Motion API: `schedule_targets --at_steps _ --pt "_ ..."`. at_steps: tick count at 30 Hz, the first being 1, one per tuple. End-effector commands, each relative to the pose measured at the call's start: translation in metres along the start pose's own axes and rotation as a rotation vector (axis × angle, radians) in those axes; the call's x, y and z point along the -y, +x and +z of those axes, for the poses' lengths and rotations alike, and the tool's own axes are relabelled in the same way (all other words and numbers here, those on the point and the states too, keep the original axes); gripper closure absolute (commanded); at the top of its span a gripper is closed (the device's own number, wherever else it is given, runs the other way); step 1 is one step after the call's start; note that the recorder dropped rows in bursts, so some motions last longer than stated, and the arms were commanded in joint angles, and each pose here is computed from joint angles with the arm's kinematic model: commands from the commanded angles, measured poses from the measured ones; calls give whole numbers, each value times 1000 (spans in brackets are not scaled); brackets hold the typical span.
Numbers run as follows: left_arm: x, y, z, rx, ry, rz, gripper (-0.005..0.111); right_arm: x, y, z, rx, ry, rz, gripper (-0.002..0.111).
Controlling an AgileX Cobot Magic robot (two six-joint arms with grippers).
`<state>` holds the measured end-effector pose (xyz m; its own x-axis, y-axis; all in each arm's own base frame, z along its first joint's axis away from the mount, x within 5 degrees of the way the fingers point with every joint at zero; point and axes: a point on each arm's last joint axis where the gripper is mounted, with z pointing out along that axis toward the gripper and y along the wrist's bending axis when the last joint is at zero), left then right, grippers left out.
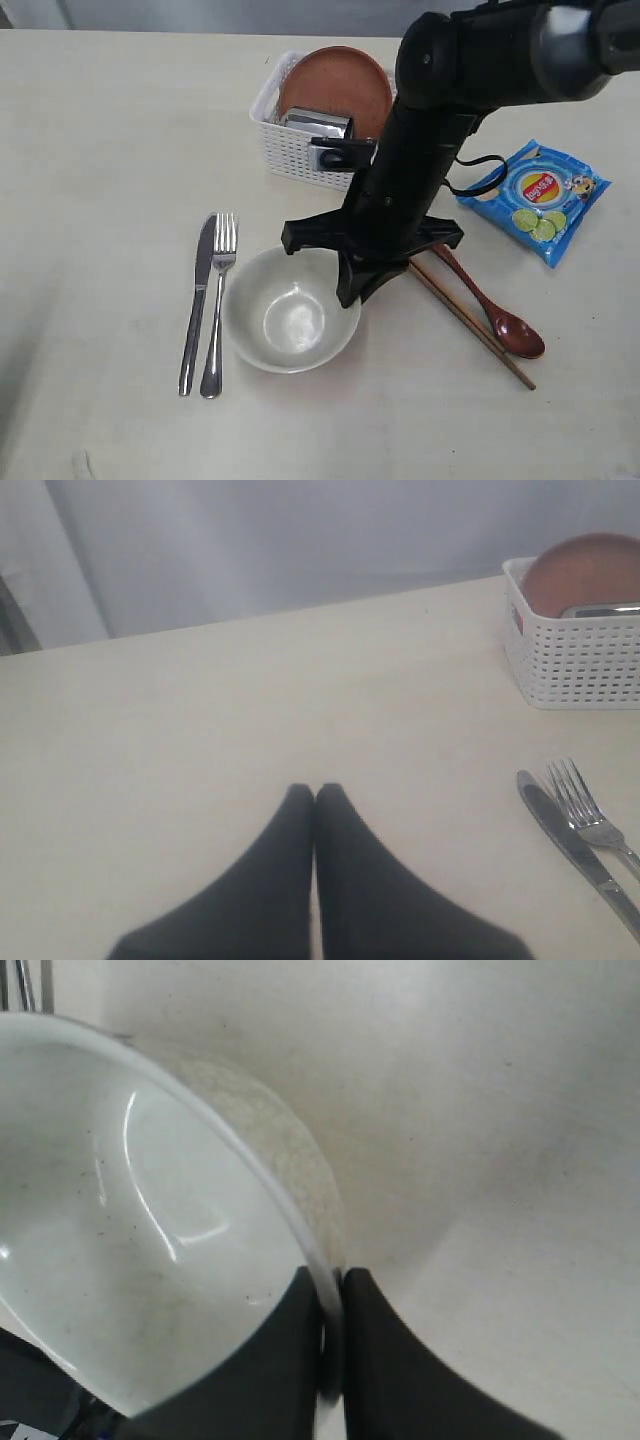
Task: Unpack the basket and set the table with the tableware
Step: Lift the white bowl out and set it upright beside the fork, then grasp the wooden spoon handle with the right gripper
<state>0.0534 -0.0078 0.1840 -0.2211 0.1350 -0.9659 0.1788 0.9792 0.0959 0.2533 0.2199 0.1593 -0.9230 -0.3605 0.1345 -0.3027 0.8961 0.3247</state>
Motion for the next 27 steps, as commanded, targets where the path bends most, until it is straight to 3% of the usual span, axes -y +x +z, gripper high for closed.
schedule_targets --at_steps 1,10,12,16,17,21,22,23,27 --pt "0 0 0 8 -2 -3 107 2 1 0 -6 23 -32 109" --pt "0 0 0 8 -2 -3 107 9 2 -1 -25 100 -23 106" --pt "0 0 0 8 -2 -3 107 9 3 -1 -28 100 -33 97" --pt "0 0 0 8 -2 -3 107 12 3 -4 -42 138 -57 62" --pt "0 0 0 8 -2 -3 107 13 3 -6 -55 158 -69 60" --pt "0 0 0 8 -2 -3 107 13 -3 -30 -78 270 -97 59" --pt "0 0 0 8 -2 -3 107 17 -4 -39 -40 347 -99 59" --pt "0 0 0 8 -2 -3 107 28 -4 -45 -22 403 -84 59" --pt "0 0 0 8 -2 -3 107 69 7 -45 -64 408 -34 59"
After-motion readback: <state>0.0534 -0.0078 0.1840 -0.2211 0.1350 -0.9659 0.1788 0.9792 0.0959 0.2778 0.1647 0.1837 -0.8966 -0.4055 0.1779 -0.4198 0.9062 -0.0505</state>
